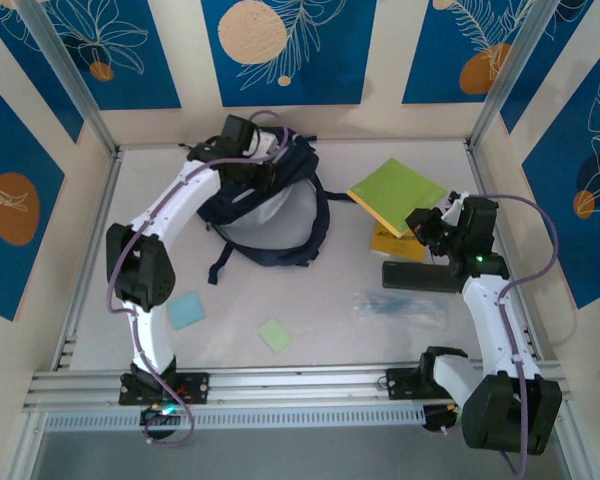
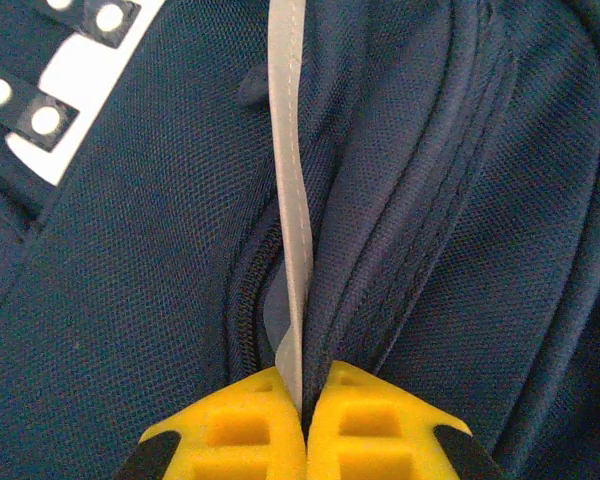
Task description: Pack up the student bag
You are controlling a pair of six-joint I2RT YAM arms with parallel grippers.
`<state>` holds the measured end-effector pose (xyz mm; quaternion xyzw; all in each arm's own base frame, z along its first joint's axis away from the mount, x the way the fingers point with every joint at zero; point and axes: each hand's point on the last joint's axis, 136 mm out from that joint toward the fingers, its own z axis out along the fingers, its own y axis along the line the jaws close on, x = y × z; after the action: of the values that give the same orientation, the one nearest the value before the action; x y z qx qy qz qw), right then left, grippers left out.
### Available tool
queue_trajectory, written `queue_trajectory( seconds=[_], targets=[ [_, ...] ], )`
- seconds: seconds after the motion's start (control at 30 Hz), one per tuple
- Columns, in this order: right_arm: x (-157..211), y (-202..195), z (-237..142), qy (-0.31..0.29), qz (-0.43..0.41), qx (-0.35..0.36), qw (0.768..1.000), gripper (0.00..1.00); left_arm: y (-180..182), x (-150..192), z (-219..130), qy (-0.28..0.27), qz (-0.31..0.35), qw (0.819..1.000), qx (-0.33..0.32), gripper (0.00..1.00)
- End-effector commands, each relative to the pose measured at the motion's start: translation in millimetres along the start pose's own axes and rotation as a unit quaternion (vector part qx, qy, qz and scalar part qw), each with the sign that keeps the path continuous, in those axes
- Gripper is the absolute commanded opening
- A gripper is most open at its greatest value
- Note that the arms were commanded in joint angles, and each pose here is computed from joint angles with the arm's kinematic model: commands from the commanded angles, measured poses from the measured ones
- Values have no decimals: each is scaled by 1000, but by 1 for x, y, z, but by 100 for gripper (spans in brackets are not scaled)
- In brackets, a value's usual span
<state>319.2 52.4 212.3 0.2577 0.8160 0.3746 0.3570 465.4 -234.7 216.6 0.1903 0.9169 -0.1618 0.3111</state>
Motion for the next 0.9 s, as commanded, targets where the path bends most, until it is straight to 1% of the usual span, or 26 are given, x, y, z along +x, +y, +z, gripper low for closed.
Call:
queue_trajectory(
  seconds=[0.0, 0.13, 0.27, 0.4, 0.53, 0.67, 0.87],
  targets=[
    [25, 29, 4, 47, -10, -74, 996, 0, -6, -38, -39, -59, -17, 998, 27, 0],
    [58, 57, 26, 89, -25, -117, 989, 0, -11, -44, -40, -65, -32, 996, 50, 0],
    [86, 88, 59, 114, -54, -144, 982, 0, -18, -46, -40, -68, -47, 994, 74, 0],
    [94, 113, 105, 123, -57, -161, 978, 0, -23, -52, -46, -79, -56, 991, 89, 0],
    [102, 143, 155, 117, -76, -209, 968, 0, -28, -57, -53, -90, -60, 989, 99, 0],
    [114, 169, 209, 83, -97, -238, 963, 0, -29, -57, -53, -93, -69, 988, 106, 0],
    [135, 181, 297, 75, -52, -224, 970, 0, -25, -48, -56, -103, -80, 987, 95, 0]
  ],
)
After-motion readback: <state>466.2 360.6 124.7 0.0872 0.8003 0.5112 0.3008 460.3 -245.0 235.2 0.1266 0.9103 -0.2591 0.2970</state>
